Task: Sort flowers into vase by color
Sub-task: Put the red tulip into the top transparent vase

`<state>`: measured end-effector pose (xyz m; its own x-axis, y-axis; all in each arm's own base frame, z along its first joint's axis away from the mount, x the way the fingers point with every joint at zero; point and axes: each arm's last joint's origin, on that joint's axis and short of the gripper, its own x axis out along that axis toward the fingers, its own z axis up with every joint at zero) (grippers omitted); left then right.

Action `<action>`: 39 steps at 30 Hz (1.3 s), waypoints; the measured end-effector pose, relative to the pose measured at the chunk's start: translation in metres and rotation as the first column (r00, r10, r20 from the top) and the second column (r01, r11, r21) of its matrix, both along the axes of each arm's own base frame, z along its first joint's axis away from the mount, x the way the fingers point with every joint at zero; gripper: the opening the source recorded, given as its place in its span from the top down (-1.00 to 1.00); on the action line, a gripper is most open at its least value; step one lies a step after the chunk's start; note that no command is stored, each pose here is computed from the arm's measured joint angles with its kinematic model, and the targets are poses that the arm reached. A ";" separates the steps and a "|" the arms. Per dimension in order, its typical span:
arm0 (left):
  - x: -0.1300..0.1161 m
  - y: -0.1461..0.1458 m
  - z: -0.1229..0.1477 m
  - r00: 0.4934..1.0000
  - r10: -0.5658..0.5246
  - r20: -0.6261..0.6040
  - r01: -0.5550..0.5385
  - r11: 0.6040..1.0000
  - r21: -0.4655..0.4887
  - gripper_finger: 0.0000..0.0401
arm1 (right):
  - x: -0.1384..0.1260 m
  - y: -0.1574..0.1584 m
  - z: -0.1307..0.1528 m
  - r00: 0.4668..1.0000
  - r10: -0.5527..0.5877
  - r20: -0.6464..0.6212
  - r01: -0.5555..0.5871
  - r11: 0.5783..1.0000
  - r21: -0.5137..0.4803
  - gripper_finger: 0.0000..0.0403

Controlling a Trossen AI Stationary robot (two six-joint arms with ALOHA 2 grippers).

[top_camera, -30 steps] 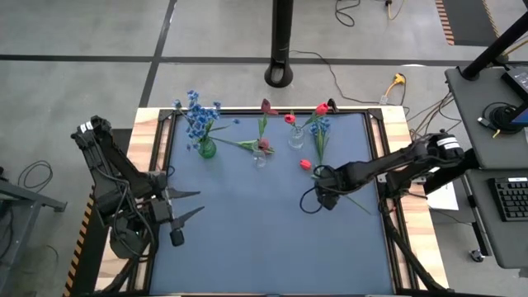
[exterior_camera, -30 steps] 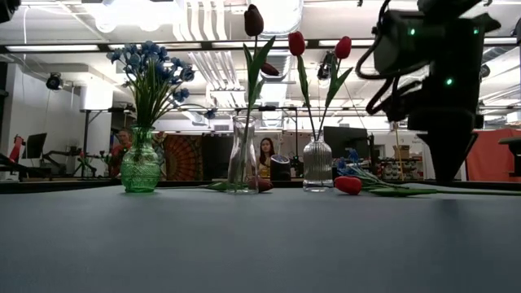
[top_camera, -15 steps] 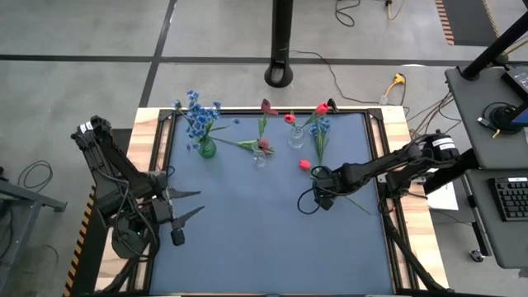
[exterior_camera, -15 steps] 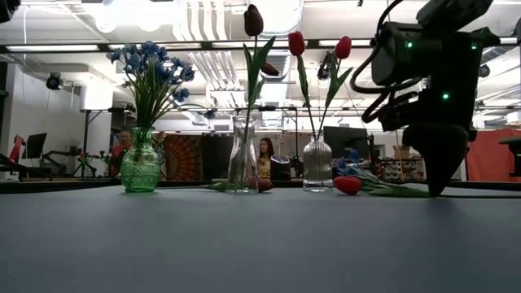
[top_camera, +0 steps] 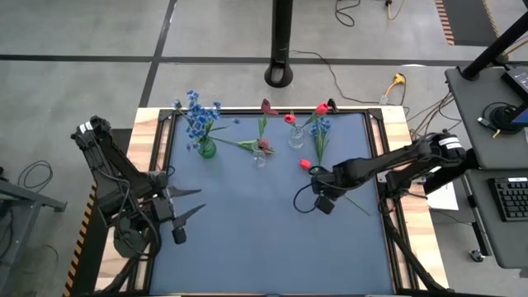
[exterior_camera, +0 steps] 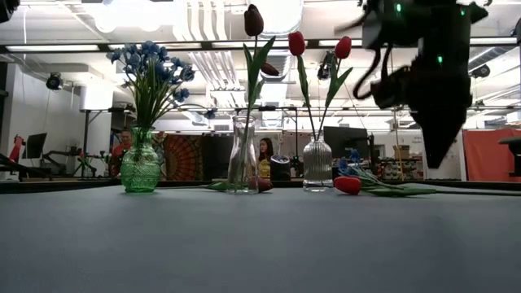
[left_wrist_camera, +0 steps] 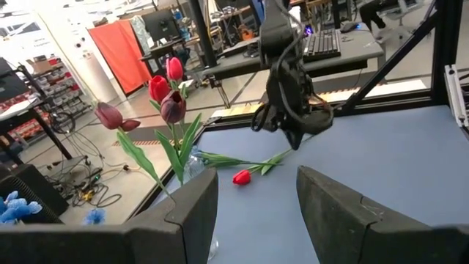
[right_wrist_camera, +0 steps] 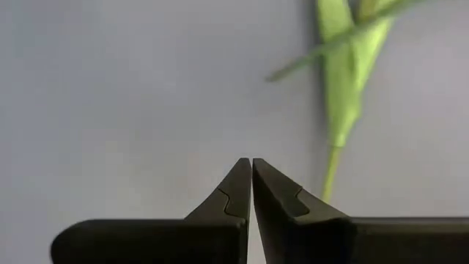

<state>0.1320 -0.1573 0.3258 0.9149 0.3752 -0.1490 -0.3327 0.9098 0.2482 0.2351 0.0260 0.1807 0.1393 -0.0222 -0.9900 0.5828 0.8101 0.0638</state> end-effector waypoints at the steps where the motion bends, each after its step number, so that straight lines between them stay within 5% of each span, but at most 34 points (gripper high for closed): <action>1: 0.000 0.000 0.000 1.000 0.002 0.000 -0.002 1.000 0.000 0.16 | 0.001 0.001 0.004 1.000 0.012 0.016 -0.013 1.000 0.018 0.96; 10: 0.004 0.004 0.000 1.000 0.025 0.000 -0.025 1.000 0.002 0.16 | 0.002 0.005 0.045 0.958 0.147 0.246 -0.179 0.977 0.116 0.96; 19: 0.005 0.004 -0.001 0.999 0.035 -0.001 -0.035 0.999 0.000 0.16 | 0.021 0.010 0.070 0.724 0.335 0.603 -0.423 0.906 0.004 0.96; 23: 0.005 0.004 -0.002 0.999 0.038 0.004 -0.038 0.999 -0.014 0.16 | 0.018 0.006 0.065 0.796 0.288 0.532 -0.316 0.948 -0.040 0.96; 29: 0.005 0.004 -0.003 0.999 0.039 0.005 -0.039 0.999 -0.019 0.16 | -0.005 -0.005 0.050 0.960 0.052 0.274 -0.026 0.995 -0.096 0.96; 34: 0.005 0.004 -0.003 0.999 0.039 0.003 -0.039 0.999 -0.014 0.16 | -0.018 -0.012 0.037 0.984 -0.069 0.166 0.096 0.983 -0.156 0.92; 39: 0.007 0.007 -0.004 0.999 0.053 -0.004 -0.053 0.999 -0.001 0.16 | -0.019 -0.020 0.023 0.984 -0.125 0.126 0.142 0.981 -0.129 0.67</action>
<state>0.1391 -0.1504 0.3220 0.8931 0.4230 -0.1530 -0.3795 0.8912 0.2484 0.2165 0.0061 0.2037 0.2408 -0.1830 -0.9532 0.6813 0.7313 0.0317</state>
